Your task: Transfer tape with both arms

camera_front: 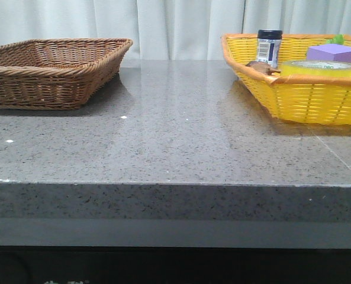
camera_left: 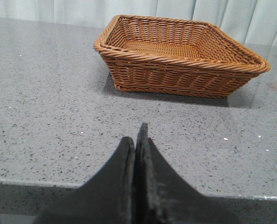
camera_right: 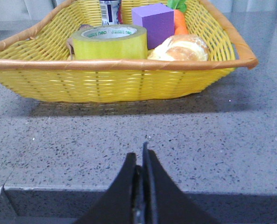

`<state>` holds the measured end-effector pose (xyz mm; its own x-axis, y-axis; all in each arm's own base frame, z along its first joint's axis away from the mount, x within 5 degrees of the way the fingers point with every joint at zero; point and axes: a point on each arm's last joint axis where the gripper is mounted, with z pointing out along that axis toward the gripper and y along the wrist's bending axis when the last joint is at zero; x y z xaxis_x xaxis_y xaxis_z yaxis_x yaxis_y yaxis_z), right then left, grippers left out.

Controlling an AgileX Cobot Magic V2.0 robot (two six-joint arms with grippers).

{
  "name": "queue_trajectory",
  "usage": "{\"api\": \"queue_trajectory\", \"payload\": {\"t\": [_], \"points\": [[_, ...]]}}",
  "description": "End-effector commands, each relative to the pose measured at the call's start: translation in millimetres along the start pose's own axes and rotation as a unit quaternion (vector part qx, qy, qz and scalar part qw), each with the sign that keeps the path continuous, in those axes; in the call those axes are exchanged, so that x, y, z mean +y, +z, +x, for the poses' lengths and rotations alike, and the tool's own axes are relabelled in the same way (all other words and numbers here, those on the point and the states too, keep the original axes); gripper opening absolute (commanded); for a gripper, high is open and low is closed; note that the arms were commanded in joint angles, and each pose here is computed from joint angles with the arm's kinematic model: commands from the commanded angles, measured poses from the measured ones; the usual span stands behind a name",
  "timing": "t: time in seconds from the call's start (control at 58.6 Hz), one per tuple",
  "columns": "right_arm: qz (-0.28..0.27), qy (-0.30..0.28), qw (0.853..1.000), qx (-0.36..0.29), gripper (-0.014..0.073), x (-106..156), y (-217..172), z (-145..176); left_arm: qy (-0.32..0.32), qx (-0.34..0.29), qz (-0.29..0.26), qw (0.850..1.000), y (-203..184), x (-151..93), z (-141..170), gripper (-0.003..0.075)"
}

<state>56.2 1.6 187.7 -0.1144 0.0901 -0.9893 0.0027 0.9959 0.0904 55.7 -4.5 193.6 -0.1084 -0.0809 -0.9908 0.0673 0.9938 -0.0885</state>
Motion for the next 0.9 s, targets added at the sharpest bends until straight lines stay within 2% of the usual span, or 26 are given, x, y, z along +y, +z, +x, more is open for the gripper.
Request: {"api": "queue_trajectory", "payload": {"t": [0.0,0.632,0.751,0.888], "points": [[0.005,-0.006,0.998,-0.062,-0.0069,0.0,-4.5,-16.3,-0.006,-0.033,0.000,0.999,1.0,0.8,3.9,-0.0020],[0.005,-0.006,0.998,-0.065,-0.0069,-0.1,-4.5,-16.7,-0.006,-0.035,0.000,0.999,1.0,0.8,3.6,-0.0020],[0.006,-0.006,0.998,-0.068,-0.0069,-0.1,-4.7,-17.6,-0.006,-0.071,0.002,0.997,0.3,0.5,-3.0,-0.0020],[0.003,-0.006,0.996,-0.084,-0.0068,1.5,-9.0,-31.2,-0.006,-0.110,0.005,0.994,-4.7,-1.3,-24.1,-0.0020]]}}
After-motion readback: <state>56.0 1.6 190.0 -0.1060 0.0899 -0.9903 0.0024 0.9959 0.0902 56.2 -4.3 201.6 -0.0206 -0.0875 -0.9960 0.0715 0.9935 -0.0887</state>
